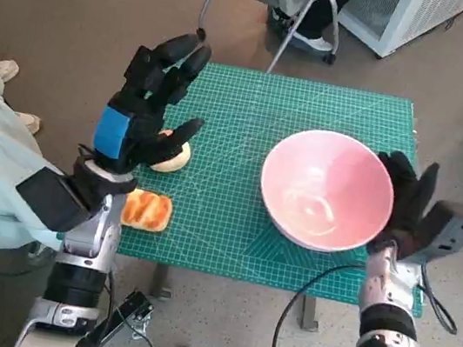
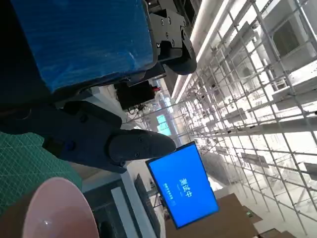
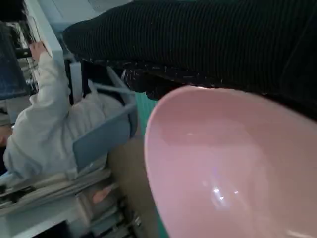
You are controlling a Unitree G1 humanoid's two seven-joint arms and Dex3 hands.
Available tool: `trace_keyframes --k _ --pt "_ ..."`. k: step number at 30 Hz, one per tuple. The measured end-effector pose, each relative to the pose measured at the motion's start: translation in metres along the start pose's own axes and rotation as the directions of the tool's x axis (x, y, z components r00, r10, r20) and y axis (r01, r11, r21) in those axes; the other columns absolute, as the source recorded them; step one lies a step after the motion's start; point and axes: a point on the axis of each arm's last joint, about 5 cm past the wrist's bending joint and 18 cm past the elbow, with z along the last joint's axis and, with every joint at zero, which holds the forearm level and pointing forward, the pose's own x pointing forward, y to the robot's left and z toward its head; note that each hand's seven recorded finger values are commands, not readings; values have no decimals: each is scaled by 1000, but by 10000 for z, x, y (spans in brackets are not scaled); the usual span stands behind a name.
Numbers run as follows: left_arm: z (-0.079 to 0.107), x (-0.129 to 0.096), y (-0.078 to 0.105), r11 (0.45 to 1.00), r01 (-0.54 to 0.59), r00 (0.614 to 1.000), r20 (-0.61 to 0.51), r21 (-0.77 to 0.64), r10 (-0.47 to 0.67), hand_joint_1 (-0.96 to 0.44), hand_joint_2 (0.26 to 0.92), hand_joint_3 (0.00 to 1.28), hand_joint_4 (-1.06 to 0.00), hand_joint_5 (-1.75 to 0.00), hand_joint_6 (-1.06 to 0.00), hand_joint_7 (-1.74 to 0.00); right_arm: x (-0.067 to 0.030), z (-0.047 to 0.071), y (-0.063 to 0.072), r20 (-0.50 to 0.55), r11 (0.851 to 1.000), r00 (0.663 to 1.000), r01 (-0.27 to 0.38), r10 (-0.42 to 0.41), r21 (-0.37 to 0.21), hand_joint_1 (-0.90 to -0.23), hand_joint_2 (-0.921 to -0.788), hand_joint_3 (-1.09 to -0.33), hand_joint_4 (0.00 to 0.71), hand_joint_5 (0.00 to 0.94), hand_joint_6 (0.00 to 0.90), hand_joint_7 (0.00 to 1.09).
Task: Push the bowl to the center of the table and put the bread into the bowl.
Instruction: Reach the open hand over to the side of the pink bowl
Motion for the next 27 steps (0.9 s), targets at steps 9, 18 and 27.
trace_keyframes --k 9,18,27 --pt "46 -6 8 1000 2 1000 14 4 -2 -484 921 301 -338 -3 -145 -607 36 -17 190 -10 992 1000 -16 17 123 -497 -921 -881 147 0 157 245" --pt "67 -51 18 1000 0 1000 16 13 0 -485 921 300 -339 -3 -139 -584 74 2 365 -17 976 1000 -20 25 217 -471 -921 -871 175 6 51 536" --pt "57 -110 35 1000 -11 1000 -1 25 11 -479 921 305 -337 -1 -156 -535 82 -19 522 -37 961 999 -21 32 275 -471 -921 -828 197 8 21 627"
